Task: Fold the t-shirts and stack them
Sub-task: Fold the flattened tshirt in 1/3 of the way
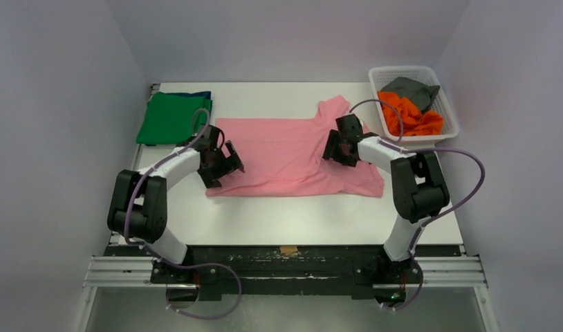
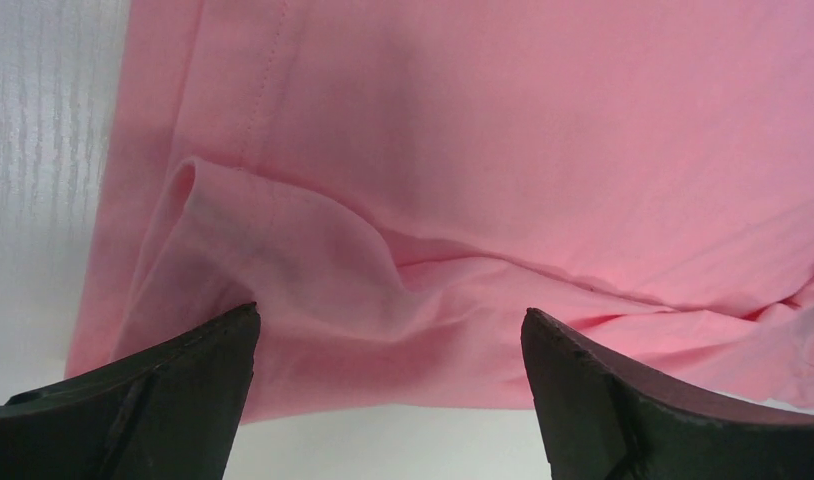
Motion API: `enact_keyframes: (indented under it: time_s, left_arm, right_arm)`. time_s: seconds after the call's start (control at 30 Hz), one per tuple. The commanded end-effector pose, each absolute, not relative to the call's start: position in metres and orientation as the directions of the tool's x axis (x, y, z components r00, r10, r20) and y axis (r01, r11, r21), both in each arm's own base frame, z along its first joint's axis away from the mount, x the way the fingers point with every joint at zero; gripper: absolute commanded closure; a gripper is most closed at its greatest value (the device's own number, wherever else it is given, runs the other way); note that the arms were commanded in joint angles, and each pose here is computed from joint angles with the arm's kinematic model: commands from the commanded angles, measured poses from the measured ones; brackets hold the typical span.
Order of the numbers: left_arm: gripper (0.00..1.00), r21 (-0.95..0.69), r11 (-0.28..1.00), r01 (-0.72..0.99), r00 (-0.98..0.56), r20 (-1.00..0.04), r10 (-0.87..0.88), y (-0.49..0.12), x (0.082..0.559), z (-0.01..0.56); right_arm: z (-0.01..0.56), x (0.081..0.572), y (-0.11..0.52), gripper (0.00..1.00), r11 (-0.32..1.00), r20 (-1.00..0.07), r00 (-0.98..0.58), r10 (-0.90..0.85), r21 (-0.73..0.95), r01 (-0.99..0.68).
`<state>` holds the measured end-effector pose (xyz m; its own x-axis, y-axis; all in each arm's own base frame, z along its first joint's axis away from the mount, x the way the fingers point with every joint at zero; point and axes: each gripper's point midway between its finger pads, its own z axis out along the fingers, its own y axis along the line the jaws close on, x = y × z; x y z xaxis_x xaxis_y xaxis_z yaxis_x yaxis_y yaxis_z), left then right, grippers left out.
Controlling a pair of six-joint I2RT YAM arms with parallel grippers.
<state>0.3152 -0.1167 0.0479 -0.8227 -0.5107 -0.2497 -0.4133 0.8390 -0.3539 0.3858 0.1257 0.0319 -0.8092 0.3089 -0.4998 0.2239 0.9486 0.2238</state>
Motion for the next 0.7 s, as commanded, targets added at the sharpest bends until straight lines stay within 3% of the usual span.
enact_keyframes:
  time_s: [0.0,0.13,0.3,0.47,0.67]
  left_arm:
    - [0.0,-0.354,0.835,-0.42,-0.808,-0.272,-0.522,-0.117,0.334,0.045]
    - [0.0,-0.321,0.836,-0.445,-0.812,-0.249,-0.528,-0.113,0.336,0.033]
    - [0.0,-0.3,0.84,-0.451,-0.811,-0.256,-0.527,-0.11,0.336,0.033]
    - [0.0,-0.299,0.836,-0.461,-0.808,-0.248,-0.534,-0.11,0.335,0.03]
    - [0.0,-0.304,0.827,-0.473,-0.807,-0.229,-0.545,-0.112,0.329,0.024]
  right_arm:
    - [0.055,0.436,0.095,0.35,0.947,-0.612,-0.73,0.305,0.111,0.303]
    - [0.063,0.475,0.053,0.35,0.913,-0.693,-0.68,0.238,-0.08,0.401]
    - [0.09,0.501,0.041,0.36,0.909,-0.744,-0.641,0.19,-0.113,0.401]
    - [0.108,0.464,0.085,0.37,0.968,-0.728,-0.66,0.182,0.014,0.252]
    - [0.065,0.378,0.138,0.37,0.989,-0.613,-0.778,0.14,0.051,0.137]
